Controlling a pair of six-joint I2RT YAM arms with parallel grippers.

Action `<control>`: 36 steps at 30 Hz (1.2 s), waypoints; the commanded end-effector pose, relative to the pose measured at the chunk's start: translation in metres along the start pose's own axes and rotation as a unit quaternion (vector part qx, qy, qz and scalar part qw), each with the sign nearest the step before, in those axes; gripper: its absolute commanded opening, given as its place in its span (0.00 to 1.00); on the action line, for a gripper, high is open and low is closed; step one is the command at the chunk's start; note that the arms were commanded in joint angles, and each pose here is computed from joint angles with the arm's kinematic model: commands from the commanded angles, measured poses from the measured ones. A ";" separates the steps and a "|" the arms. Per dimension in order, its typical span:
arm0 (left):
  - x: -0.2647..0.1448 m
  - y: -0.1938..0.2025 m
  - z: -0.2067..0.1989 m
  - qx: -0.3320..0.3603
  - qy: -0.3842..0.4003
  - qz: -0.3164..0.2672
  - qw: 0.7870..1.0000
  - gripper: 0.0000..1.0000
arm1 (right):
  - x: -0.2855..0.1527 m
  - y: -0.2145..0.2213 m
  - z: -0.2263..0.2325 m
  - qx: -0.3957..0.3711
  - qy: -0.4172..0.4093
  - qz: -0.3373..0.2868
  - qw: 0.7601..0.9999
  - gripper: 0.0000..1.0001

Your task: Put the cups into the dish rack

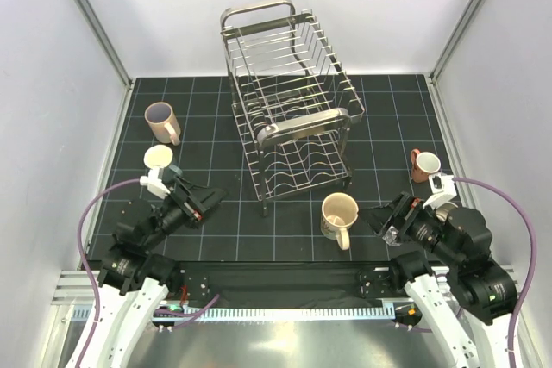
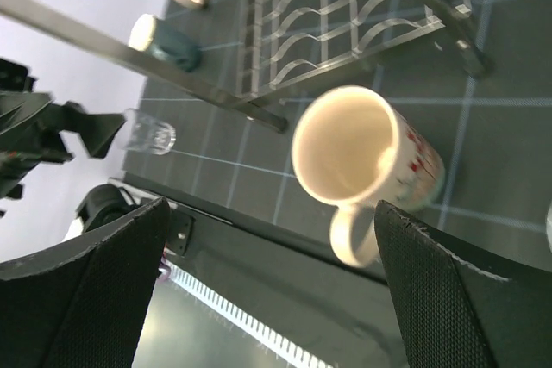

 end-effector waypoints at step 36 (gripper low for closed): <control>-0.014 0.011 -0.011 0.038 0.008 0.032 0.999 1.00 | 0.048 0.036 -0.023 -0.151 0.133 0.266 0.943 0.80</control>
Point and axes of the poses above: each gripper's point midway between its finger pads, its own x axis out along the fingers, its own z axis along the line the jaws close on, y = z × x, the point moved 2 cm from there along -x, back along the fingers, and after that the axes turned 14 degrees about -x, right-handed, at the moved point
